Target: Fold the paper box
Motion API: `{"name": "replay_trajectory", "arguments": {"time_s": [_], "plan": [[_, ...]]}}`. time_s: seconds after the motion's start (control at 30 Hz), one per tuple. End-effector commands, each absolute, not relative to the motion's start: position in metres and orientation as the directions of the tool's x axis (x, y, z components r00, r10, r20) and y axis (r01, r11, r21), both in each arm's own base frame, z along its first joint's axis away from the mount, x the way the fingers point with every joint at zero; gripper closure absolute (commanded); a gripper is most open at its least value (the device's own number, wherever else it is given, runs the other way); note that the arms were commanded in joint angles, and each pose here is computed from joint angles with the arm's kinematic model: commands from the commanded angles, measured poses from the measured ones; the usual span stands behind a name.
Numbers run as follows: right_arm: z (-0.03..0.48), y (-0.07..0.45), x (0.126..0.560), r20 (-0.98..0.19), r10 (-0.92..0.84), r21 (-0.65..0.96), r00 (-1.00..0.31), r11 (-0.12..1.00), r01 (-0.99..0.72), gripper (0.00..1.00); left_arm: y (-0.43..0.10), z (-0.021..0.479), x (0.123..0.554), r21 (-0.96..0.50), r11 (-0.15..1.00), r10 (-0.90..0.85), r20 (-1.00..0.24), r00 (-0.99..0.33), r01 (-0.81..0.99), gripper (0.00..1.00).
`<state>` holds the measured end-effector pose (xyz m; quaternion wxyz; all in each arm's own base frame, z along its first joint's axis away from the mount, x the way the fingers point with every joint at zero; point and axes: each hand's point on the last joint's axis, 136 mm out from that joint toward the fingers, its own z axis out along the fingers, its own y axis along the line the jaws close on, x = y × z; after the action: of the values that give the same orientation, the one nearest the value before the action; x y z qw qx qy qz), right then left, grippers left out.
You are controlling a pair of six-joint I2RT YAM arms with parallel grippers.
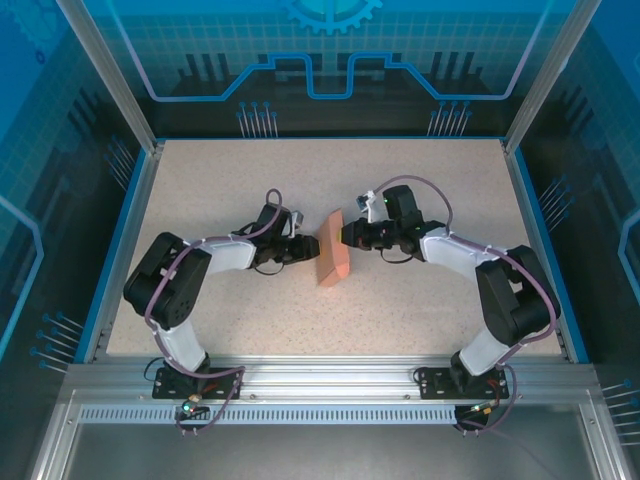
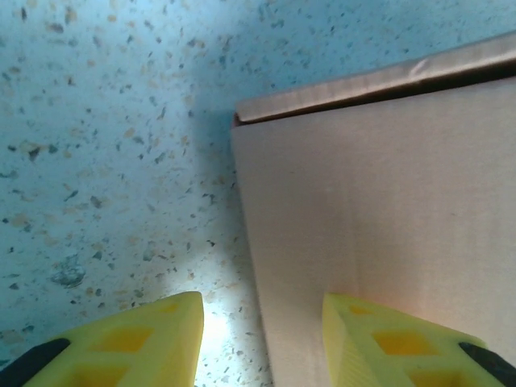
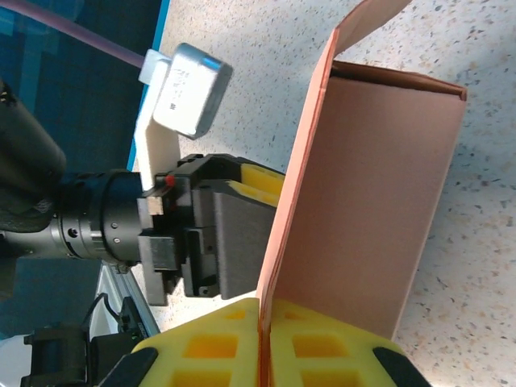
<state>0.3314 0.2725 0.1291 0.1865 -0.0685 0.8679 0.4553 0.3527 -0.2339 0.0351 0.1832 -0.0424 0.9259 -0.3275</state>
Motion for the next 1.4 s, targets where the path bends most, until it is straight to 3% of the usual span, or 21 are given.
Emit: {"name": "replay_trajectory", "arguments": {"time_s": [0.0,0.47,0.63,0.87,1.1,1.37], "plan": [[0.120,0.273,0.323,-0.348,0.040,0.736,-0.937,0.631,-0.246,0.89,-0.235,0.019,0.343,-0.605,0.796,-0.175,-0.253,-0.952,0.014,0.55],[0.097,0.273,0.315,-0.357,0.043,0.587,-0.933,0.787,-0.189,0.89,-0.227,0.035,0.353,-0.579,0.815,-0.200,-0.325,-0.924,0.028,0.48],[0.094,0.277,0.313,-0.361,0.047,0.575,-0.931,0.798,-0.183,0.89,-0.207,0.060,0.348,-0.540,0.841,-0.237,-0.424,-0.874,0.034,0.36],[0.094,0.278,0.314,-0.366,0.055,0.569,-0.929,0.803,-0.177,0.89,-0.205,0.098,0.310,-0.486,0.866,-0.221,-0.585,-0.780,0.119,0.18],[0.092,0.281,0.316,-0.362,0.059,0.578,-0.930,0.797,-0.174,0.89,-0.229,0.116,0.271,-0.431,0.882,-0.189,-0.696,-0.693,0.193,0.10],[0.093,0.282,0.318,-0.361,0.059,0.584,-0.931,0.792,-0.177,0.89,-0.259,0.118,0.269,-0.263,0.931,-0.053,-0.783,-0.619,0.253,0.01]]}}
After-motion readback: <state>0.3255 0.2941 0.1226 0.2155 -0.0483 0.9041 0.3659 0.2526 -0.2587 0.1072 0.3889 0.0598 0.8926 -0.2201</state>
